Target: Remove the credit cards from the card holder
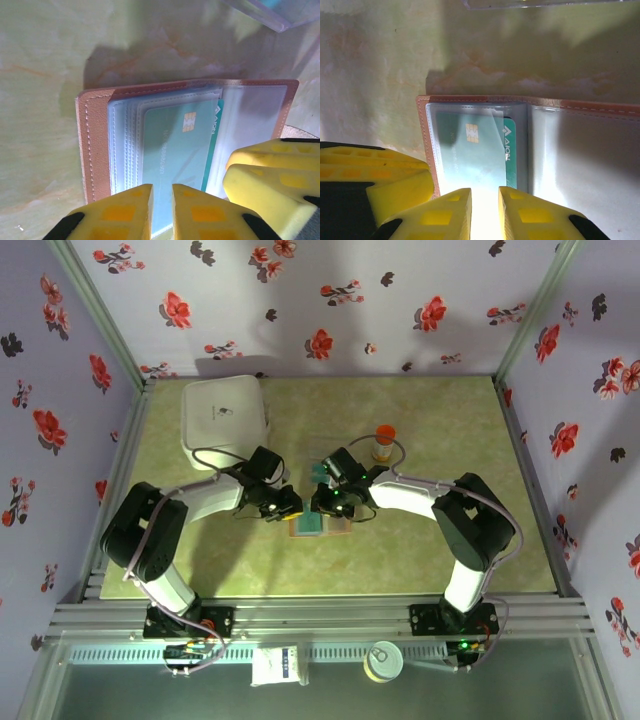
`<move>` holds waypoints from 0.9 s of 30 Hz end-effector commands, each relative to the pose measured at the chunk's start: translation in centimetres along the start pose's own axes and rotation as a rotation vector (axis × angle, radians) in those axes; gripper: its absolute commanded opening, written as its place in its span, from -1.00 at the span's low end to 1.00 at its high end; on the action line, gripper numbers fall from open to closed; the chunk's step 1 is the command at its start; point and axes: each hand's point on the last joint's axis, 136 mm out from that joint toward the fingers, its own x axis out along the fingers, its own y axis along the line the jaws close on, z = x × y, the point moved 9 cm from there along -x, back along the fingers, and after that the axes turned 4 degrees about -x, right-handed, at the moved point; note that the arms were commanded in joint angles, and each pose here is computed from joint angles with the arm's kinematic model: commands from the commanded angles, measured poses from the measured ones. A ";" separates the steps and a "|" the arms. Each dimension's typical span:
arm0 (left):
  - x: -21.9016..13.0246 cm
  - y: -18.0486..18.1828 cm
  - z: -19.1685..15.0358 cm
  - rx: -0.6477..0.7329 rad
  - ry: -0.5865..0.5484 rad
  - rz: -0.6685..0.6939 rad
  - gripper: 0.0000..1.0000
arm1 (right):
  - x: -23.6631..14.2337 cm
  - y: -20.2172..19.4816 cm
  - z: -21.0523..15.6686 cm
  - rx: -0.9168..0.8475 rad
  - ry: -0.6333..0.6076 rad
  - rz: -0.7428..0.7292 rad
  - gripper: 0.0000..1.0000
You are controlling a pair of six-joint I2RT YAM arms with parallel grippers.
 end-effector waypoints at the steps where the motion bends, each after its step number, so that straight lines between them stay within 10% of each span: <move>1: 0.4 0.0 0.4 0.015 0.001 0.031 -0.67 | -0.4 -0.5 -0.3 -0.010 0.010 -0.007 -0.56; 27: 1.0 0.3 1.3 0.024 0.006 0.073 -0.79 | 1.4 -1.3 -0.2 -0.017 0.054 -0.008 -0.63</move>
